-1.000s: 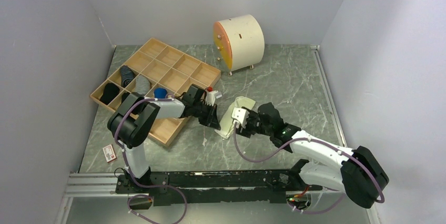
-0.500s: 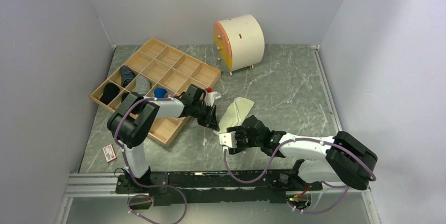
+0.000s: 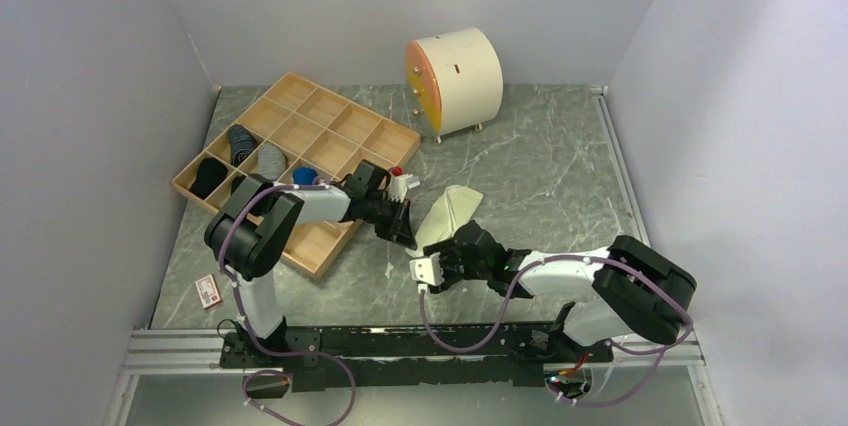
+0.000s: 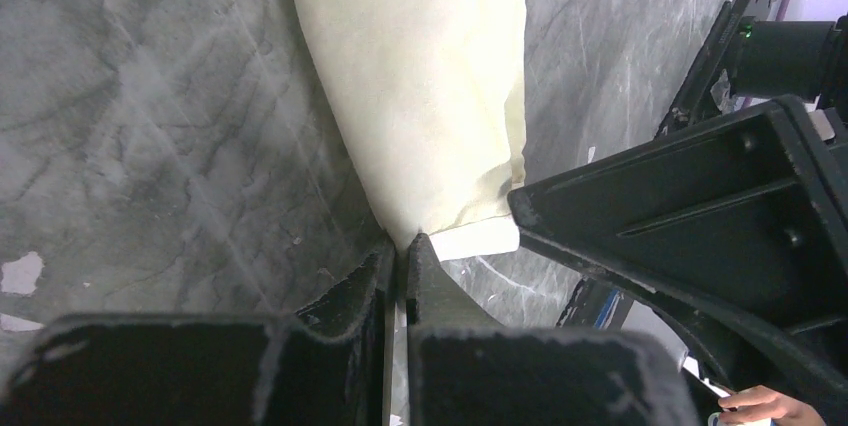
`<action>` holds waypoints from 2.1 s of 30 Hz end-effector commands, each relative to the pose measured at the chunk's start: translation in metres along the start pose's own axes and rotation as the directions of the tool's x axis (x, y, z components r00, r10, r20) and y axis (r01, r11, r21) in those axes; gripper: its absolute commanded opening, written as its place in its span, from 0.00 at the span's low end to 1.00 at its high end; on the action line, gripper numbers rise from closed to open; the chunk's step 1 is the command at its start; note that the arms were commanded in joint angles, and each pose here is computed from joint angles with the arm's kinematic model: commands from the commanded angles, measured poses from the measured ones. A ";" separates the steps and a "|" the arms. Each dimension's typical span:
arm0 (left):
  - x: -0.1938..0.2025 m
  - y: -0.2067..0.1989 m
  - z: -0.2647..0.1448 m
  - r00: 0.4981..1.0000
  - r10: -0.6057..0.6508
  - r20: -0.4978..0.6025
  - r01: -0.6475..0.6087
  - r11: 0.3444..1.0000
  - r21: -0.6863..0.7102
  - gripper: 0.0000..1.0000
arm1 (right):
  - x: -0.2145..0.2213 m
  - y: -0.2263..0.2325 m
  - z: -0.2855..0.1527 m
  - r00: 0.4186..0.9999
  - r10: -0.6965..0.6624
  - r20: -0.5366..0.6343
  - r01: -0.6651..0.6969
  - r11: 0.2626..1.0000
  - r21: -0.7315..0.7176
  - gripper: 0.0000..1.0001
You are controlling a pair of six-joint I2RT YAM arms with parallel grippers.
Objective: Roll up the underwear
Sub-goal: Roll the underwear to the center of the board.
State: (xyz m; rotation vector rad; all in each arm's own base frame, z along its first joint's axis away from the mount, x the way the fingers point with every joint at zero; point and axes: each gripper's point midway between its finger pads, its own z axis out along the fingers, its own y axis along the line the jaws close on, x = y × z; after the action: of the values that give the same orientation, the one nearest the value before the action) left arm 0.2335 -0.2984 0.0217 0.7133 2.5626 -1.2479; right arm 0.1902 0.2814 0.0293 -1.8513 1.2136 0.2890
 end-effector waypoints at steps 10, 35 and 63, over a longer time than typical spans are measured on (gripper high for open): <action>0.015 0.018 0.001 0.998 -0.032 -0.046 0.030 0.998 -0.054 0.05 | -0.008 0.004 0.009 0.998 -0.068 0.010 0.068 0.998 -0.012 0.43; 0.011 0.011 -0.001 0.997 -0.081 0.005 0.081 0.996 -0.028 0.13 | -0.017 -0.013 0.016 0.999 0.017 0.029 -0.019 0.997 0.069 0.00; -0.040 -0.007 -0.062 0.935 -0.115 0.334 0.171 0.975 -0.144 0.54 | -0.047 0.010 -0.003 0.564 0.745 0.357 -0.791 0.611 -0.023 0.00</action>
State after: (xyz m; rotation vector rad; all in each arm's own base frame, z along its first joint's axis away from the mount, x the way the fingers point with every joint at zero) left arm 0.2702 -0.2734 0.0720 0.2777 2.4631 -1.0773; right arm 0.1560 0.2990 0.0278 -1.2559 1.6543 0.7792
